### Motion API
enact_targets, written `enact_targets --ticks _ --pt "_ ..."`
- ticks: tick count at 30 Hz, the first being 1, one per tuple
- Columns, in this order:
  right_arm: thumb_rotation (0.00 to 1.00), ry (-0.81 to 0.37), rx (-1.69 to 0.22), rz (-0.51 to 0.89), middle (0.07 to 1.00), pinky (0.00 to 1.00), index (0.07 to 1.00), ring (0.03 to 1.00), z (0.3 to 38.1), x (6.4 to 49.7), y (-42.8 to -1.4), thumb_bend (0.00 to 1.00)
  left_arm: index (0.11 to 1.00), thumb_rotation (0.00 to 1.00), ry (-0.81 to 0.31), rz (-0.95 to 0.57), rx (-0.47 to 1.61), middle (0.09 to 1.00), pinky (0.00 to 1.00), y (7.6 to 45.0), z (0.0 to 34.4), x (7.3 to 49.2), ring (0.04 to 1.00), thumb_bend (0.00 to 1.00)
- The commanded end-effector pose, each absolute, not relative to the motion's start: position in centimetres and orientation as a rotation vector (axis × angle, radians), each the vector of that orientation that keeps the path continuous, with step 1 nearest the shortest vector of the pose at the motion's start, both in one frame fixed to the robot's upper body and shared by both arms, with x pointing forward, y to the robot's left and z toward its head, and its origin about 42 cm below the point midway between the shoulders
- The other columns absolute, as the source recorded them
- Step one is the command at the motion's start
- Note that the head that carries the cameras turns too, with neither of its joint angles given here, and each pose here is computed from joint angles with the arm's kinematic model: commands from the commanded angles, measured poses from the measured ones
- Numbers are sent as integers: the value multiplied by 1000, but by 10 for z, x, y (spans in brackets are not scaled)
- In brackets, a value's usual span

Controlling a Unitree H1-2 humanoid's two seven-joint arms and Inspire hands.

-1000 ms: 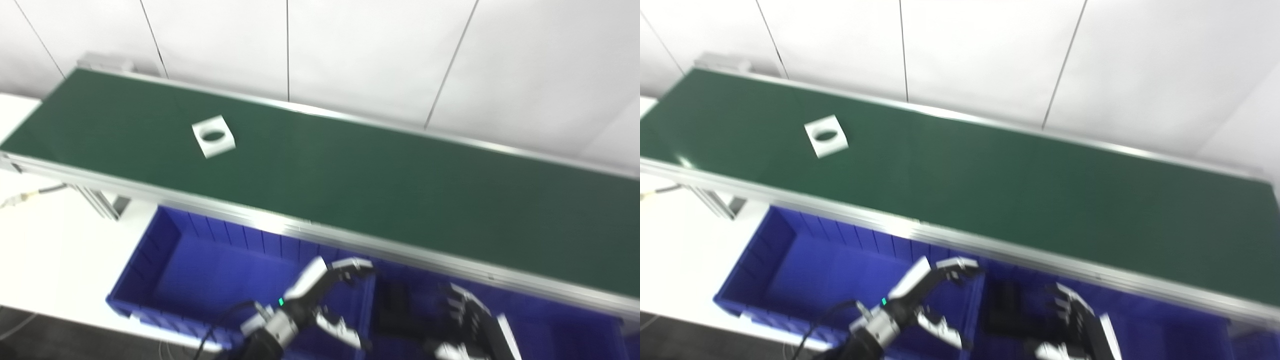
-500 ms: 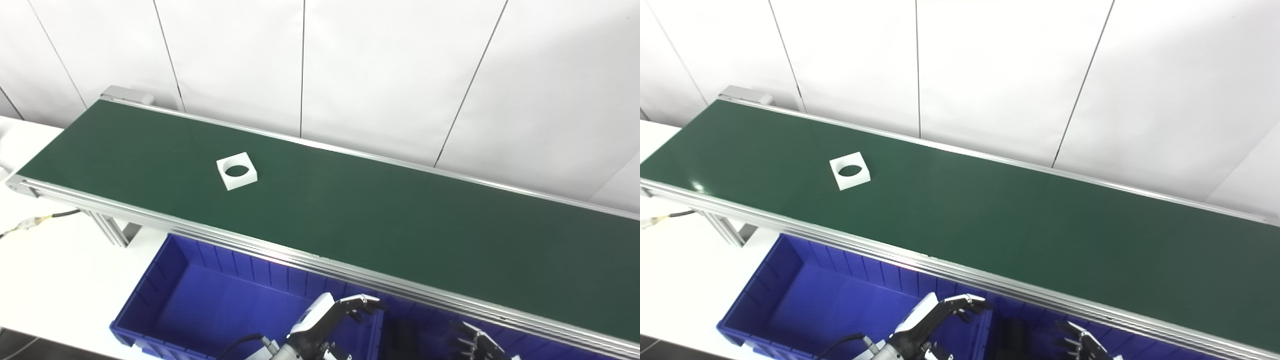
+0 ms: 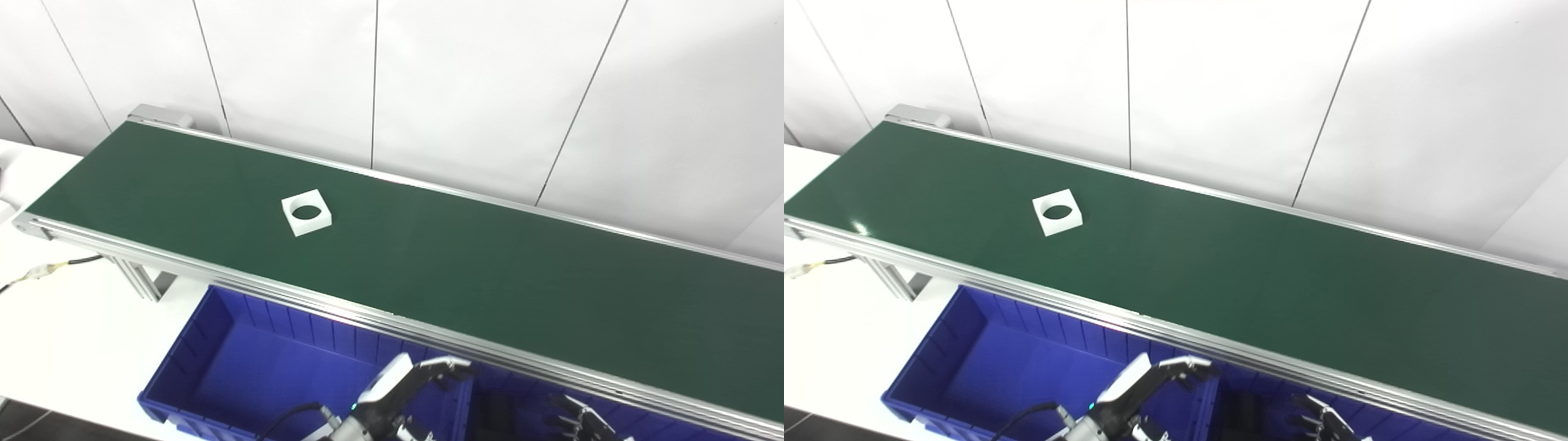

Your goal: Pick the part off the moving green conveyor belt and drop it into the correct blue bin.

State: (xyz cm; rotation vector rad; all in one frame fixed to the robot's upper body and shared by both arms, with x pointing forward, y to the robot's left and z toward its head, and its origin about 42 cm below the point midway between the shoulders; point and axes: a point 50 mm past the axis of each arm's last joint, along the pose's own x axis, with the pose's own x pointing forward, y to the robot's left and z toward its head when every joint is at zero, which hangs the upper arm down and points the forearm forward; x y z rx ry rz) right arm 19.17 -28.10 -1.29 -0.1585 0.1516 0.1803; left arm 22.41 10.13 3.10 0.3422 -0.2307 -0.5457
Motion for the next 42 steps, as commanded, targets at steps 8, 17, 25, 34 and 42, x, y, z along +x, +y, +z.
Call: enact_targets --ticks 8,17,25,34,42 --pt "268 88 -140 192 833 584 745 706 -8 202 -278 1000 764 157 -559 -568 329 808 645 77 111 228 776 989" --pt "261 89 -137 190 840 593 744 709 -9 203 -277 1000 772 135 -785 -458 658 789 692 91 167 272 758 996" --pt "256 88 -137 191 840 586 745 713 -9 203 -275 1000 776 121 -828 -406 871 778 675 111 190 324 749 1000" --pt "270 86 -157 189 837 588 750 707 -8 203 -276 1000 763 118 -767 -348 1045 762 618 126 207 380 720 1000" --pt "268 86 -160 191 832 581 749 707 -9 205 -273 1000 771 115 -650 -298 1209 756 617 136 213 425 721 1000"
